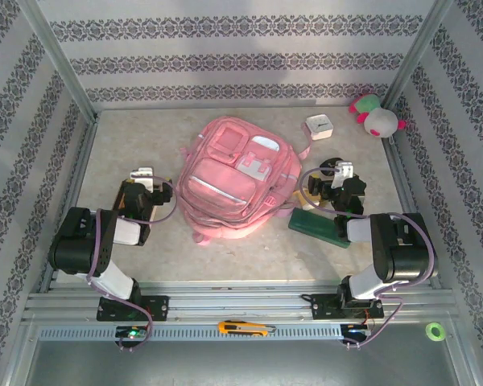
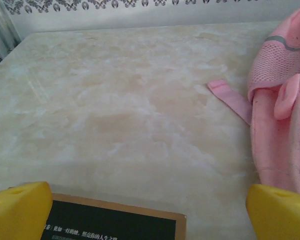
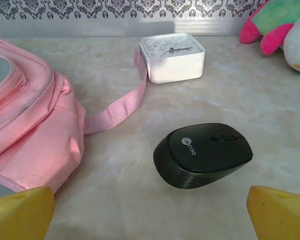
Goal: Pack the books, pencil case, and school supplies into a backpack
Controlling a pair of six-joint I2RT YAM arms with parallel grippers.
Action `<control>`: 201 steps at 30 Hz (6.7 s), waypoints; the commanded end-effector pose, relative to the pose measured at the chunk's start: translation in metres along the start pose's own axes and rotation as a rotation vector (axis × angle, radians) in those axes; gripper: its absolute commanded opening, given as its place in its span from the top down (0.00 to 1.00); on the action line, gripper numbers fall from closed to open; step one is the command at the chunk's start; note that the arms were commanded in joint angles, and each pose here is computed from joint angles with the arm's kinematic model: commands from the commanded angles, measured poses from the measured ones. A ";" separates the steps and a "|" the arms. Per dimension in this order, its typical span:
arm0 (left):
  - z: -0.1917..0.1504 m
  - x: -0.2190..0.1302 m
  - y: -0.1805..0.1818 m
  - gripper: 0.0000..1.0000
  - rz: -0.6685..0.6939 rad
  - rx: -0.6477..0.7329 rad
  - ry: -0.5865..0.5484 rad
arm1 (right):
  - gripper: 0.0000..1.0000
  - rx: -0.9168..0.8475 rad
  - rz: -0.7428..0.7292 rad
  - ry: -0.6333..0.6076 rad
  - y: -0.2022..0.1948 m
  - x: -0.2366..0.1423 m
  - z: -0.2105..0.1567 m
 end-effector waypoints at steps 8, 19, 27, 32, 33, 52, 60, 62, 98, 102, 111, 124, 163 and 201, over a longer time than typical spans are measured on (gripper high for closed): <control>0.007 0.002 -0.004 0.01 -0.037 0.024 -0.015 | 0.02 -0.005 0.029 -0.031 0.006 0.001 0.010; 0.005 0.004 0.003 0.01 -0.008 -0.002 0.001 | 0.02 -0.004 0.028 -0.030 0.005 0.001 0.009; 0.056 -0.023 -0.004 0.01 -0.085 0.035 -0.014 | 0.02 0.056 -0.035 -0.013 0.006 -0.023 0.046; 0.107 -0.031 -0.019 0.11 -0.216 -0.154 0.020 | 0.02 0.176 -0.065 0.014 0.010 -0.048 0.070; 0.108 -0.031 -0.026 0.13 -0.251 -0.187 0.053 | 0.02 0.200 -0.066 0.023 0.010 -0.051 0.069; 0.005 -0.036 -0.133 0.57 -0.547 -0.359 0.605 | 0.16 0.424 0.080 0.750 0.173 -0.039 -0.066; -0.037 -0.079 -0.163 0.63 -0.614 -0.354 0.675 | 0.41 0.430 0.200 0.808 0.214 0.009 -0.081; -0.045 -0.091 -0.175 0.65 -0.636 -0.345 0.686 | 0.42 0.436 0.234 0.811 0.226 0.022 -0.085; 0.044 -0.098 -0.218 0.23 -1.063 1.104 -0.059 | 0.36 0.327 0.417 0.348 0.157 -0.113 0.010; 0.032 -0.086 -0.224 0.22 -1.080 1.143 -0.024 | 0.36 0.321 0.416 0.337 0.156 -0.113 0.012; 0.009 -0.061 -0.229 0.19 -1.052 1.179 0.049 | 0.35 0.320 0.406 0.313 0.153 -0.114 0.015; 0.109 -0.119 -0.220 1.00 -1.054 0.881 -0.205 | 0.34 0.306 0.399 0.355 0.138 -0.106 0.022; 0.187 -0.159 -0.117 1.00 -1.218 0.552 -0.311 | 0.34 0.193 0.808 0.527 0.206 -0.011 -0.039; 0.161 -0.111 -0.122 1.00 -0.726 0.636 -0.070 | 1.00 0.173 0.930 0.627 0.230 -0.092 -0.007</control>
Point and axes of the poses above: each hand's point on the last joint's axis, 136 mm out from that joint toward the fingers, its own x axis out along the fingers, its own y axis along the line the jaws close on, z = x × y, the point moved 1 cm from there along -x, back along the fingers, and after that the axes turned 11 degrees about x, right-handed, at the moved point
